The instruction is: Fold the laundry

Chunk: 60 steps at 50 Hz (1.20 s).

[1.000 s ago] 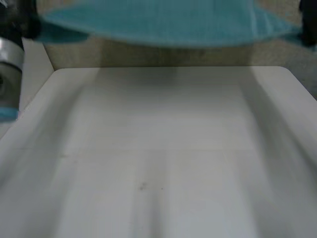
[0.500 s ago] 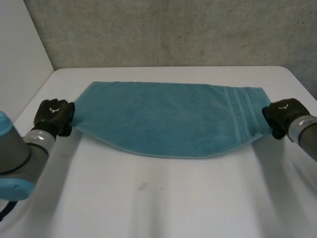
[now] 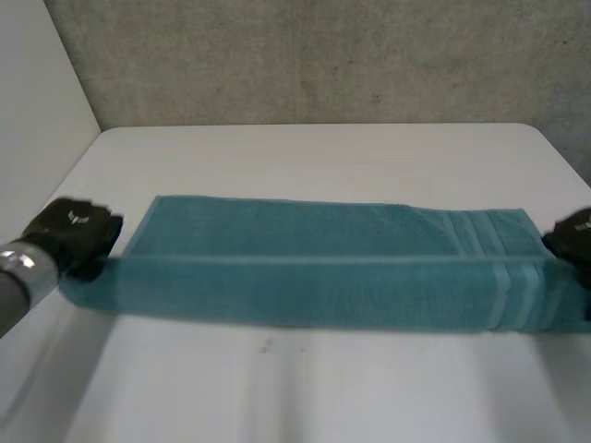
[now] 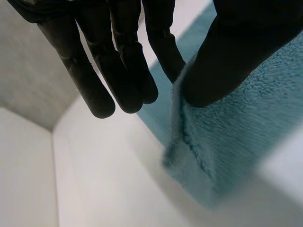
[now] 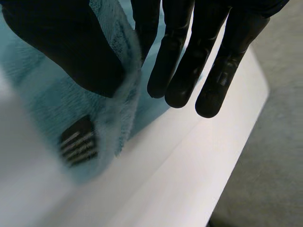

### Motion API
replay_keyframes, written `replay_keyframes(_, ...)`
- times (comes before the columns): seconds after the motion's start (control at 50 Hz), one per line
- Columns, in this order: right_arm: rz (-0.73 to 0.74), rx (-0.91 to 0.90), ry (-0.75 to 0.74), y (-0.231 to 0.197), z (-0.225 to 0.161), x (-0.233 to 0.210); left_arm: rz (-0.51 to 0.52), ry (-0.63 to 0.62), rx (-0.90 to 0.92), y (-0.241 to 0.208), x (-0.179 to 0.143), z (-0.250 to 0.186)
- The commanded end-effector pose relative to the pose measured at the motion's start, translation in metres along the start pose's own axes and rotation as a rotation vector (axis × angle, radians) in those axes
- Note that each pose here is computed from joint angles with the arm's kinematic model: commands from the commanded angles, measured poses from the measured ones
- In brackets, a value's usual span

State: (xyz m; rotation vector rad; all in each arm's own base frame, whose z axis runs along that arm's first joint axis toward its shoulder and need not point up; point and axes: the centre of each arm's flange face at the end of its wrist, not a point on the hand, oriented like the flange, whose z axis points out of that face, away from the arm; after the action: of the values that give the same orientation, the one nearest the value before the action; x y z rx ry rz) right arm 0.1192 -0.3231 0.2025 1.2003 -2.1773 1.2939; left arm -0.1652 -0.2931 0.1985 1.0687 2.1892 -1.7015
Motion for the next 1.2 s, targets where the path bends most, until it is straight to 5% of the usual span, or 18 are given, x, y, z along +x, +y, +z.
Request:
replay_keyframes(0.02, 0.060, 0.139, 0.070, -0.030, 0.059, -0.010, 0.008, -0.076, 0.224, -0.013, 0.008, 0.080)
replay_keyframes(0.22, 0.033, 0.237, 0.264, -0.043, 0.121, -0.006, 0.009, -0.165, 0.269, -0.006, 0.013, 0.150)
replay_keyframes(0.52, 0.038, 0.310, 0.386, -0.051, 0.142, -0.010, 0.027, -0.204, 0.353, -0.008, 0.016, 0.166)
replay_keyframes(0.64, 0.139, 0.298, 0.390, -0.046, 0.134, -0.011, 0.031, -0.194, 0.379, -0.013, 0.026, 0.156)
replay_keyframes(0.88, 0.417, 0.459, 0.339, -0.072, 0.039, 0.019, -0.005, -0.191, 0.373, -0.034, 0.017, 0.087)
replay_keyframes(1.08, 0.483, 0.308, 0.172, -0.023, 0.020, 0.027, -0.193, -0.154, 0.388, -0.042, 0.019, 0.032)
replay_keyframes(1.12, 0.505, 0.257, 0.134, -0.011, 0.020, 0.027, -0.330, -0.109, 0.374, -0.043, 0.023, 0.014)
replay_keyframes(1.2, 0.558, 0.184, 0.098, 0.011, 0.025, 0.031, -0.390, -0.083, 0.363, -0.044, 0.028, 0.003)
